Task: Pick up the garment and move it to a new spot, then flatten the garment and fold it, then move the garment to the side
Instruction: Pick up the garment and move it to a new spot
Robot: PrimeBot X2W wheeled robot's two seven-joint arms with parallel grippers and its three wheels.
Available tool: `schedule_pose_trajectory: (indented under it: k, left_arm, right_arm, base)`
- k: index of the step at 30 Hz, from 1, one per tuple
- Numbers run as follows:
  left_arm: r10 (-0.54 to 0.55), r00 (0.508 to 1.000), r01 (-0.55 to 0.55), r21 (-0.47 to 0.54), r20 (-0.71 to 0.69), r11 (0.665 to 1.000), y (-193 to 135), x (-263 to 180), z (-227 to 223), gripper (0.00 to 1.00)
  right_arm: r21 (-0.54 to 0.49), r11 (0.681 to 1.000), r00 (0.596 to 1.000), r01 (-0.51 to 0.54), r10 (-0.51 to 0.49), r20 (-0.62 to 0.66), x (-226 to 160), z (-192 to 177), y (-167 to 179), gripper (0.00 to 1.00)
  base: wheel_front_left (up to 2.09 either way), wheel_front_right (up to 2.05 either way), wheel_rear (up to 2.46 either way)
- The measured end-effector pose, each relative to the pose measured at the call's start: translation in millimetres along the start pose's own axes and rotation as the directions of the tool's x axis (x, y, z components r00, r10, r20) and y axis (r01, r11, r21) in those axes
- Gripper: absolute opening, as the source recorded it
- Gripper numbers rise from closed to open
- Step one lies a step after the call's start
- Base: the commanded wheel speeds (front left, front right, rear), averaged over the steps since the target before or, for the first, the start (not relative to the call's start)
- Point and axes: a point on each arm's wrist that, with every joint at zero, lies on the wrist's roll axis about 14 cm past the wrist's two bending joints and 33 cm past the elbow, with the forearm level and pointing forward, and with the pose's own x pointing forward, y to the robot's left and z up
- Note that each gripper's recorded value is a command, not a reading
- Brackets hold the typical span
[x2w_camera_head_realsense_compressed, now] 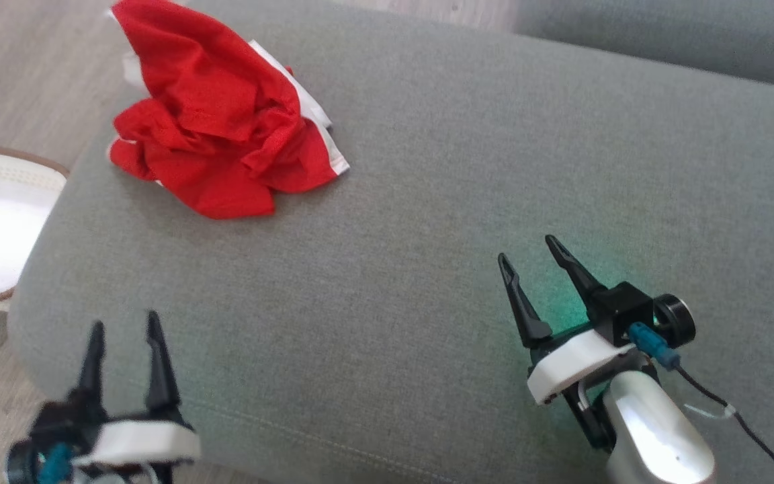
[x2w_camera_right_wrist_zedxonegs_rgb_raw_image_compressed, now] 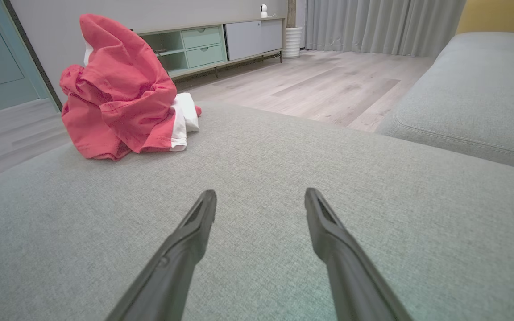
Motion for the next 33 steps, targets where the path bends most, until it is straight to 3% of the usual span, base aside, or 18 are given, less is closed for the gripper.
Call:
schedule_pose_trajectory:
  k: [6,14,17,21,33]
  left_arm:
    - [-0.025,0.996,0.025,0.008,0.086,1.0,-0.5,40.0,34.3,1.0]
    - [-0.175,0.97,0.151,0.149,0.17,0.977,-25.7,137.4,94.7,1.0]
    - [-0.223,0.962,0.208,0.105,0.157,0.972,-44.6,165.6,98.5,1.0]
    - [-0.267,0.957,0.25,0.137,0.118,0.958,-54.9,199.4,99.2,1.0]
    - [-0.208,0.978,0.209,0.084,-0.019,0.974,-62.4,252.8,51.0,1.0]
  right_arm:
    - [0.0,1.0,1.0,0.012,-0.012,-0.001,11.2,-4.9,-13.1,1.0]
    - [0.004,0.999,0.999,0.052,-0.052,0.008,25.8,-13.6,-43.8,1.0]
    - [-0.004,0.998,0.998,0.062,-0.062,0.02,29.4,-12.7,-53.4,1.0]
    - [-0.012,0.997,0.997,0.079,-0.079,0.027,32.7,-16.0,-67.1,1.0]
    - [-0.01,0.986,0.986,0.168,-0.168,0.016,20.7,-30.9,-104.0,1.0]
  base:
    - [0.0,0.0,0.0]
    - [0.0,0.0,0.0]
    - [0.0,0.0,0.0]
    - [0.0,0.0,0.0]
    - [0.0,0.0,0.0]
